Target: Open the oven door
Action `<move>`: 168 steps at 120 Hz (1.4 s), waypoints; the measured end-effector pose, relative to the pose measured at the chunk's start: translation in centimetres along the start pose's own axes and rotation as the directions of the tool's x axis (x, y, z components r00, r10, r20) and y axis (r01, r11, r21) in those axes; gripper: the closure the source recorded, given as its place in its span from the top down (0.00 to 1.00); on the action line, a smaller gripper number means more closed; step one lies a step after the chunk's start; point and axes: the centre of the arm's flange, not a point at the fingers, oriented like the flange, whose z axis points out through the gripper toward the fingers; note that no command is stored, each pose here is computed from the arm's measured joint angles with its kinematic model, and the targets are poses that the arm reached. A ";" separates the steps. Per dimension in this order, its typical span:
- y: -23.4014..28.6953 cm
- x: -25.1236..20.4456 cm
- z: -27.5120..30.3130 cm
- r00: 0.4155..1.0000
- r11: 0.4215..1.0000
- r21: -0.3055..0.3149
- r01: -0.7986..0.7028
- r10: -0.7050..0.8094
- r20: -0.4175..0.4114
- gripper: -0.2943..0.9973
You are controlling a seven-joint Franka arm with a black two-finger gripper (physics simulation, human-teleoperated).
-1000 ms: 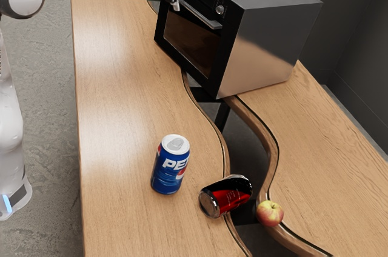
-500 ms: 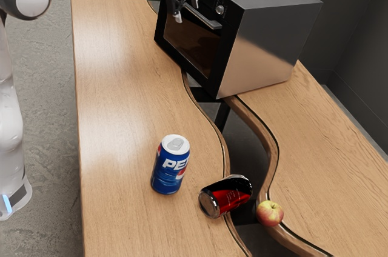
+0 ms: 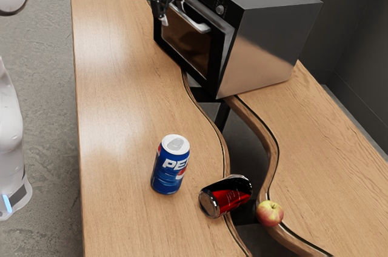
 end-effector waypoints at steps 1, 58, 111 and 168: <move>-0.1 0.2 0.0 1.000 1.000 0.000 0.002 -0.002 0.000 0.77; -11.0 14.0 -5.8 0.976 0.977 -0.058 0.207 -0.202 0.082 0.76; -28.8 -44.5 -8.9 0.692 0.696 0.061 -0.715 0.694 0.196 0.77; -13.8 -29.5 -0.4 0.980 0.951 0.277 -0.138 0.171 -0.098 0.77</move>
